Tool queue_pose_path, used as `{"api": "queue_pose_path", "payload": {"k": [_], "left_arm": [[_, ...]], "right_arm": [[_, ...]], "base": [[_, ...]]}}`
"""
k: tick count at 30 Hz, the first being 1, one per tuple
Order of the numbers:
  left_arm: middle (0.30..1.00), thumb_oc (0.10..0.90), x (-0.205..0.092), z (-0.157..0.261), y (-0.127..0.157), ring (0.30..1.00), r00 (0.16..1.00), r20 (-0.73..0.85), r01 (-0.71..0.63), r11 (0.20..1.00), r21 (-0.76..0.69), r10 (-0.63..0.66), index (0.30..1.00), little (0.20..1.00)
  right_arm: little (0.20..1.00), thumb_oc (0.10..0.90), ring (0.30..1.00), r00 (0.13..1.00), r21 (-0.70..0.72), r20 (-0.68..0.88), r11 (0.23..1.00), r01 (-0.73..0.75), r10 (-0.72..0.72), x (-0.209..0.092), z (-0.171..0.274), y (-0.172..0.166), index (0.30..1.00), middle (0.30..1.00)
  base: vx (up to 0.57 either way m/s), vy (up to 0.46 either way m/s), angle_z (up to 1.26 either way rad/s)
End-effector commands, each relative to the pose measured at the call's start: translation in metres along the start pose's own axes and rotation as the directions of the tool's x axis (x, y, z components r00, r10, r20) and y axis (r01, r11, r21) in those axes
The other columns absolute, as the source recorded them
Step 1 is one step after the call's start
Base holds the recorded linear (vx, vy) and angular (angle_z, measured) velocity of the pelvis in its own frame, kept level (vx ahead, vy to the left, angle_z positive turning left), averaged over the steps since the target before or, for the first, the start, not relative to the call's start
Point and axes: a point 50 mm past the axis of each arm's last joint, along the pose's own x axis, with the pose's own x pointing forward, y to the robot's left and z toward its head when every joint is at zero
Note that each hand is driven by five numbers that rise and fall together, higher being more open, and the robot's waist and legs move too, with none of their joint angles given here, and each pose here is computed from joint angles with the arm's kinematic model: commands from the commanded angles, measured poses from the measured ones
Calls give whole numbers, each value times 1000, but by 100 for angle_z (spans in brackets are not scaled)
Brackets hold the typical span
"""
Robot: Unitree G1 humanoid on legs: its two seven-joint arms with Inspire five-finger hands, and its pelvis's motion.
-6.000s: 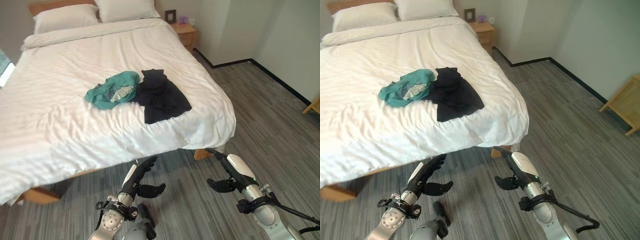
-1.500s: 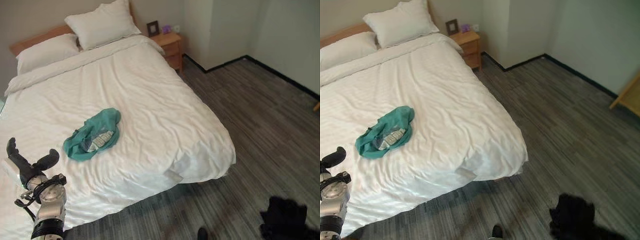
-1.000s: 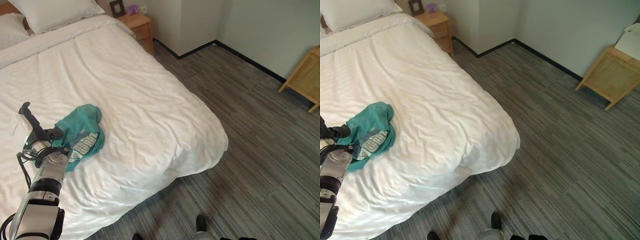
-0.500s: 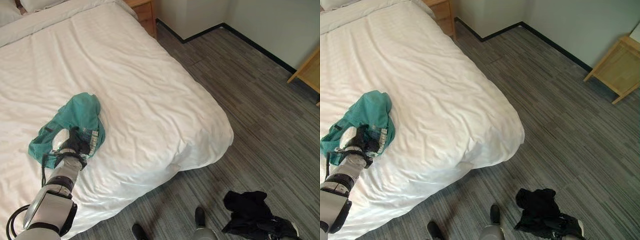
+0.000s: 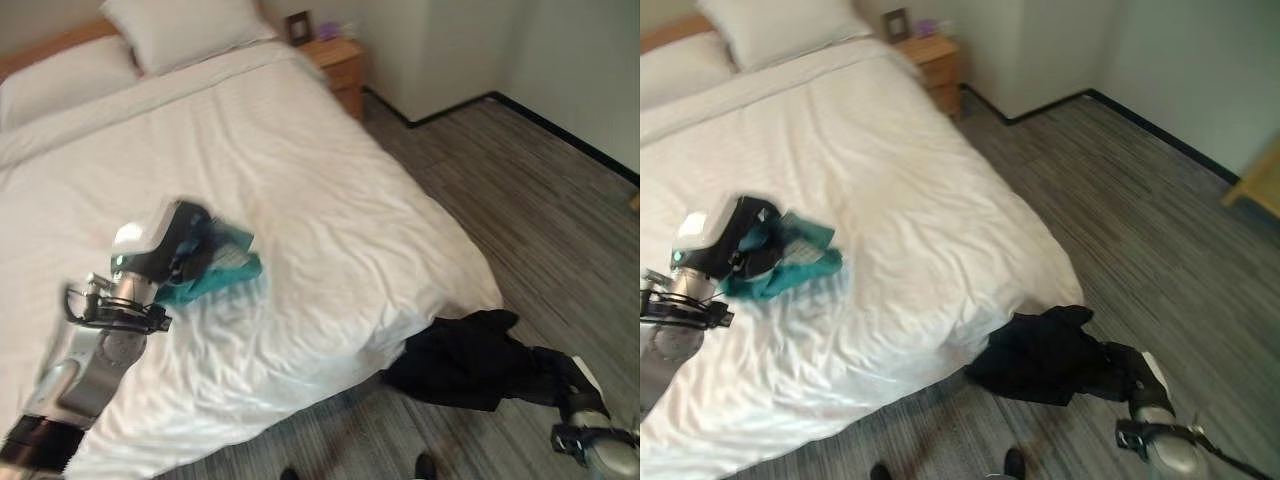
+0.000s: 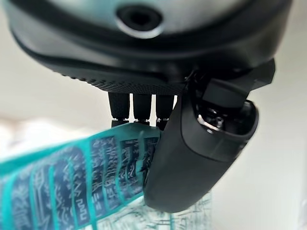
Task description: Pick up bed clothes into laundry basket.
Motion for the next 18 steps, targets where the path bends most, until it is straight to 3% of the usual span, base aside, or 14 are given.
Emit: {"api": "queue_pose_path", "payload": {"k": [1,4,9,14,15,16,17,18], "left_arm": [[300,400,-6,7,-1,300,990,15,-131,959,-250,139,300,300],[300,400,-22,15,-4,300,985,-23,-166,890,-425,173,300,300],[300,400,-22,19,-11,300,982,-48,-179,820,-544,182,300,300],[300,400,-8,27,-40,300,999,10,-38,820,-571,53,300,300],[300,400,-8,31,-57,300,999,27,52,799,-599,-44,300,300],[300,400,-7,44,-62,300,999,45,45,741,-670,-19,300,300],[300,400,-6,45,-73,300,995,66,104,738,-667,-81,300,300],[300,400,-5,45,-73,300,995,68,103,739,-665,-77,300,300]], "right_arm": [[300,400,300,986,28,93,990,135,-137,3,18,-39,300,300],[300,400,300,976,86,-11,972,218,-218,-6,-6,-51,300,300],[300,400,300,933,145,-132,924,353,-336,-16,-26,-78,300,300],[300,400,300,895,275,-161,852,445,-416,-25,-32,-98,300,300],[300,400,300,901,261,-22,868,423,-433,-1,-1,-80,300,300],[300,400,300,867,256,372,934,248,-332,21,81,-11,300,300],[300,400,300,740,262,554,924,280,-381,19,132,-7,300,300],[300,400,300,736,261,555,921,288,-387,18,133,-5,300,300]], "base": [[-478,-117,42],[-293,-33,45],[-292,171,36],[-268,142,15],[-342,232,23],[-533,425,-20],[-291,296,-40],[-313,278,-53]]}}
